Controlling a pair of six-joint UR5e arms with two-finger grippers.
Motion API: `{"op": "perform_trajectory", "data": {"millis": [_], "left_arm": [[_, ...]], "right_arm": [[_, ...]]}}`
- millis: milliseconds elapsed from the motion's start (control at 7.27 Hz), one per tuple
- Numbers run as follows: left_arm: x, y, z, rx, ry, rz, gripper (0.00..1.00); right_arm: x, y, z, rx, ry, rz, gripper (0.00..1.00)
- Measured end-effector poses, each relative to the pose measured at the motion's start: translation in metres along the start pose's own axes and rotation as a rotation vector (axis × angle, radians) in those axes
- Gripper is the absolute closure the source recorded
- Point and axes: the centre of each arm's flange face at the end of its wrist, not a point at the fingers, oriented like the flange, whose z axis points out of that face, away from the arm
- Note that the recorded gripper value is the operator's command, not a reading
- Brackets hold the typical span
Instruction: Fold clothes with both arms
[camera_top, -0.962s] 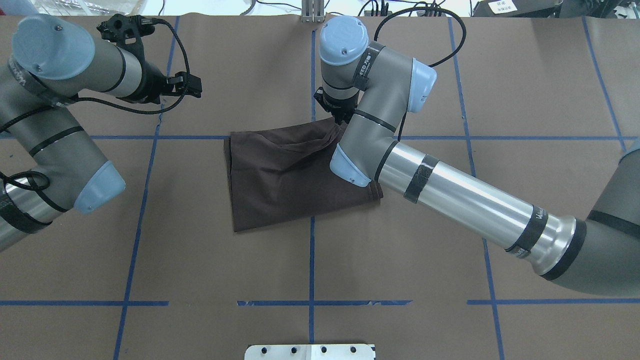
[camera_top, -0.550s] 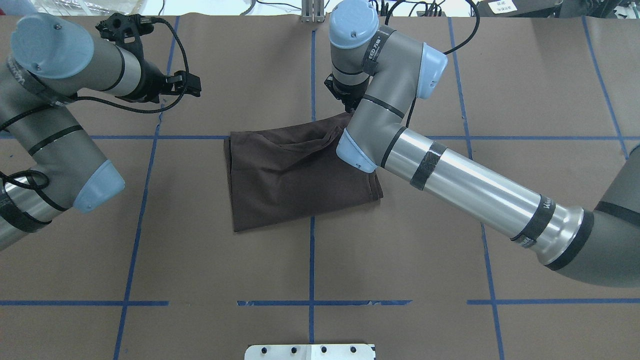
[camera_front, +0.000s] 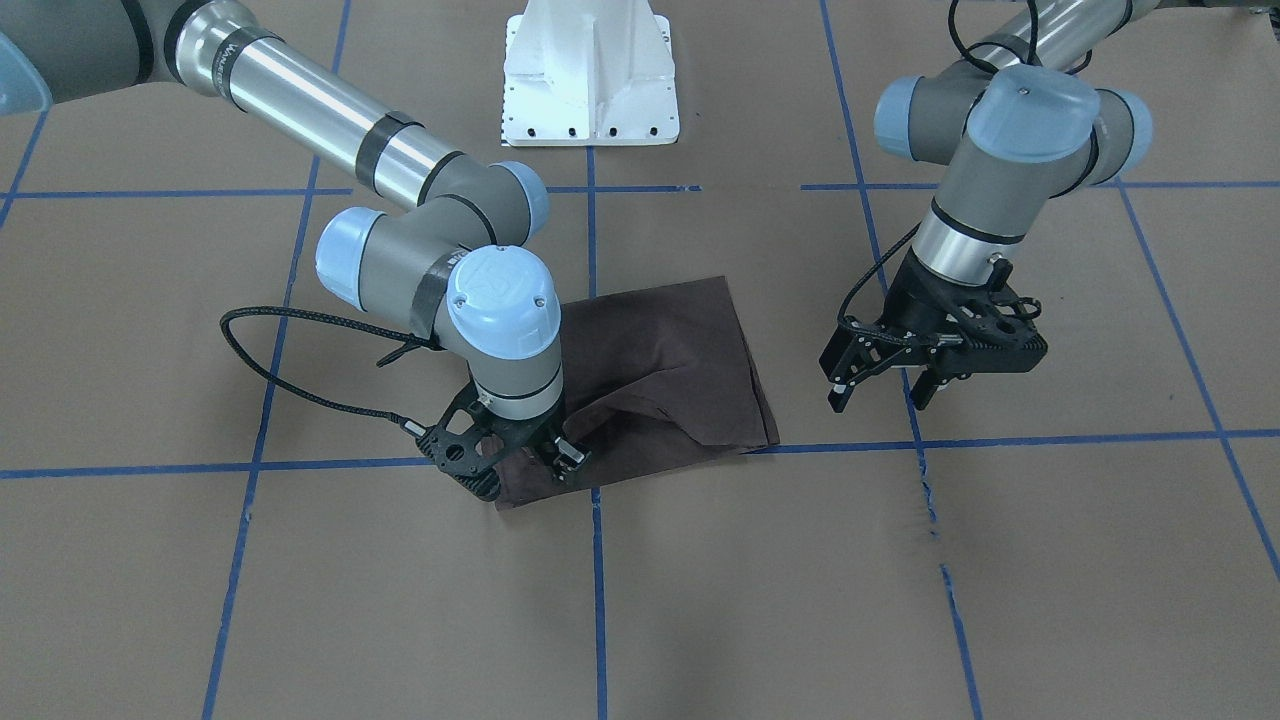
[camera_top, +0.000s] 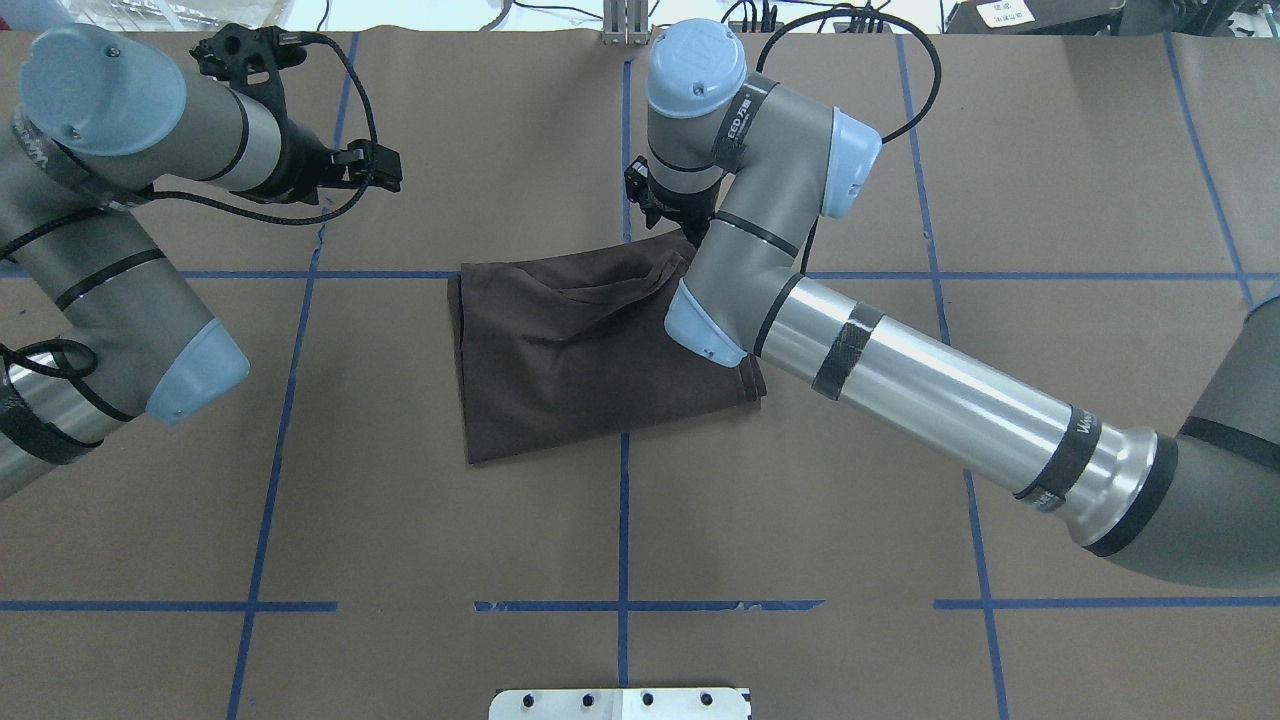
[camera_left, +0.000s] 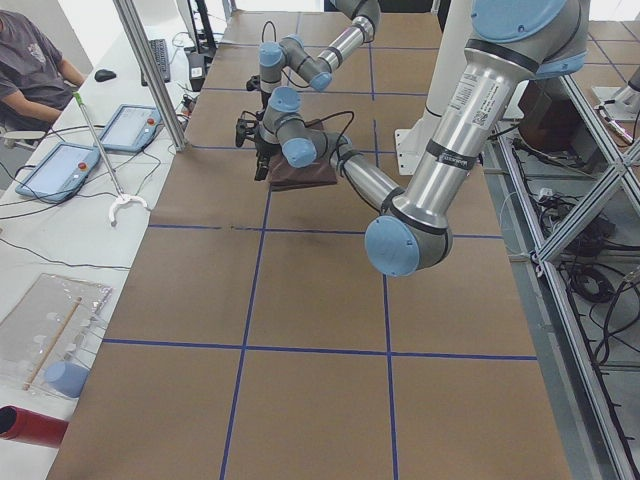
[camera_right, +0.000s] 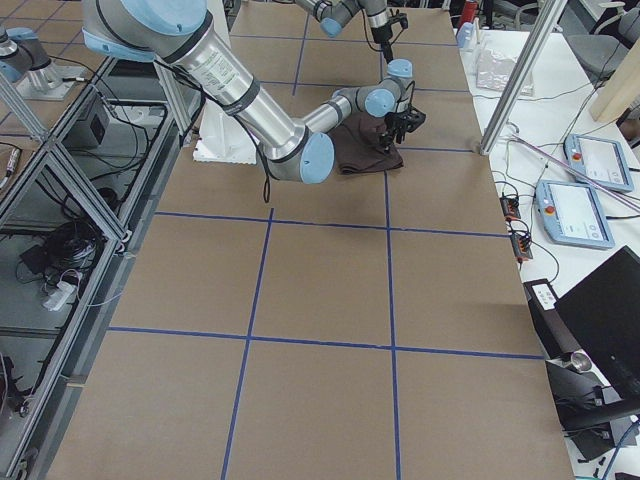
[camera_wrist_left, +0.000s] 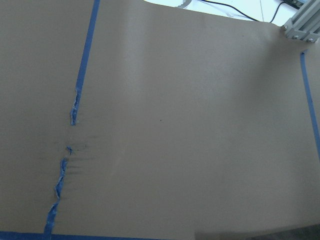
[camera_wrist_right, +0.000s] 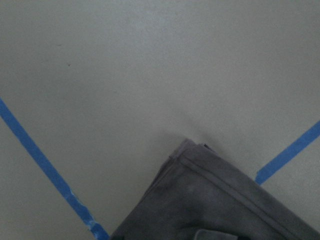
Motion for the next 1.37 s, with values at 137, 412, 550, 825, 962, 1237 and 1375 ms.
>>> {"op": "perform_trajectory", "data": {"millis": [137, 412, 550, 825, 962, 1237, 1375], "left_arm": [[0.001, 0.000, -0.001, 0.001, 0.001, 0.000, 0.00], [0.001, 0.000, -0.002, 0.002, 0.003, -0.002, 0.00], [0.001, 0.000, -0.002, 0.001, 0.003, -0.005, 0.00], [0.001, 0.001, -0.002, 0.001, 0.003, -0.006, 0.00], [0.001, 0.001, -0.002, 0.000, 0.002, -0.006, 0.00], [0.000, 0.001, -0.001, 0.001, 0.000, -0.007, 0.00], [0.000, 0.001, -0.001, 0.001, 0.000, -0.008, 0.00]], "right_arm": [[0.003, 0.011, 0.007, -0.010, 0.007, 0.004, 0.21], [0.004, 0.016, 0.012, -0.011, 0.012, 0.012, 0.85], [0.005, 0.012, 0.011, -0.003, 0.010, 0.017, 1.00], [0.007, 0.005, 0.013, 0.035, 0.006, 0.025, 1.00], [0.006, 0.003, 0.013, 0.046, 0.004, 0.030, 1.00], [0.005, -0.006, 0.007, 0.053, -0.004, 0.045, 1.00], [0.004, -0.013, 0.002, 0.059, -0.008, 0.060, 1.00]]}}
